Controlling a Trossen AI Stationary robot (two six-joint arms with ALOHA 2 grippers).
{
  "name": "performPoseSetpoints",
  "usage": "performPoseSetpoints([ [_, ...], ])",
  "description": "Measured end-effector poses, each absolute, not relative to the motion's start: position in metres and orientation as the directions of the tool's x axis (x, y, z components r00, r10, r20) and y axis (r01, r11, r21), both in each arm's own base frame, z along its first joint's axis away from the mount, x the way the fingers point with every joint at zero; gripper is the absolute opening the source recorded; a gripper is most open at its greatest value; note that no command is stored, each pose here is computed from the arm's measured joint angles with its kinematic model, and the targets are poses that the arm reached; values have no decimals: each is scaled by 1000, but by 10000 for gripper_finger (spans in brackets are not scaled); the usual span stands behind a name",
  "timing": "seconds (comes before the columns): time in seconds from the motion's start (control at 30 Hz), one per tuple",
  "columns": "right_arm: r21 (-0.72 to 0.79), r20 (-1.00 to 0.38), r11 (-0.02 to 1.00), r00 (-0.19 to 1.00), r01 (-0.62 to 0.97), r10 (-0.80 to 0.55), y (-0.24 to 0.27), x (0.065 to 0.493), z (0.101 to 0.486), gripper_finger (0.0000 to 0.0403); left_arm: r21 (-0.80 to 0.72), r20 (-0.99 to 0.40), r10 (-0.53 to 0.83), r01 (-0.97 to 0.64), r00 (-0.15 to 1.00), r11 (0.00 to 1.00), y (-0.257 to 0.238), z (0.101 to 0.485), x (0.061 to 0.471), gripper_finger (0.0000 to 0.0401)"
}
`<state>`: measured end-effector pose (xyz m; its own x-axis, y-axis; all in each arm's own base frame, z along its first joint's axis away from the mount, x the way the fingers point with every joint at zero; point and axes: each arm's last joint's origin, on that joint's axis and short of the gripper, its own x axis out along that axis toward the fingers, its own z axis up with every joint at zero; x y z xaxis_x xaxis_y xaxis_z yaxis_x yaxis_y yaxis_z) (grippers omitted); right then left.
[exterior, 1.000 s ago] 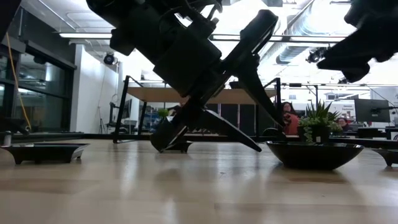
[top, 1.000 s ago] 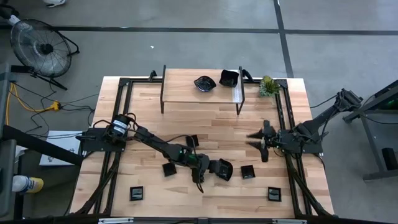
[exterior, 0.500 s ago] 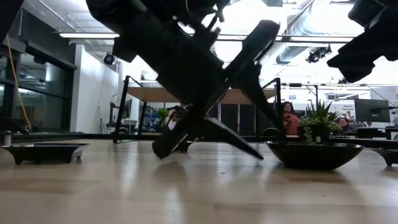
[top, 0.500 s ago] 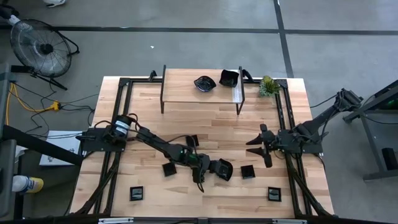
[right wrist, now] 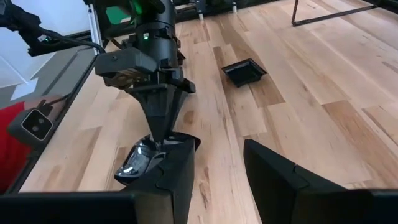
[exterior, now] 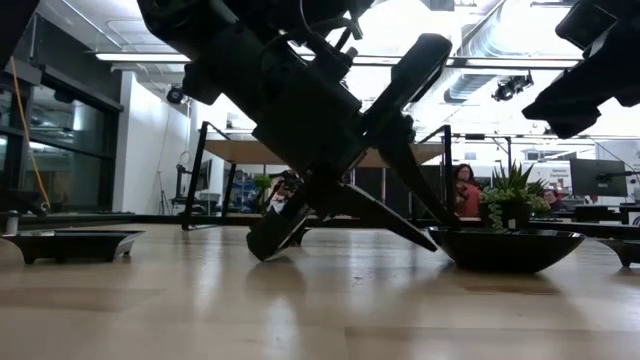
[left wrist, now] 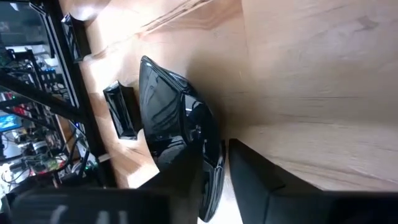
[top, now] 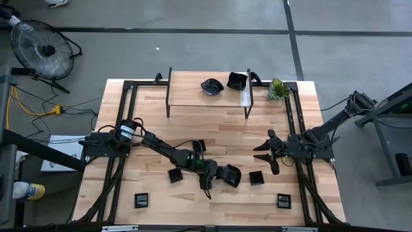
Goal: Pick & Place Mini shaped plates
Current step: Stack the leaf-shaped plate on top of the other leaf-shaped plates on the shelf
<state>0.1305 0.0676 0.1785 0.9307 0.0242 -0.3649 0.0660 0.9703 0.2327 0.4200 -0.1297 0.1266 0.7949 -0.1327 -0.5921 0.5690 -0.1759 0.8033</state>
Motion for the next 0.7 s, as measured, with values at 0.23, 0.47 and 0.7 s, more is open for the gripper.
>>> performPoseSetpoints([
  [0.23,233,-365,970,931,66,24,68,130,179,134,803,-592,-132,569,795,-176,-130,127,420,7],
  [0.47,239,-358,969,933,65,26,68,131,179,134,803,-591,-115,569,798,-176,-129,127,420,3],
  [0.7,257,-357,964,934,75,22,68,131,179,134,807,-587,91,590,805,-10,-125,136,423,2],
])
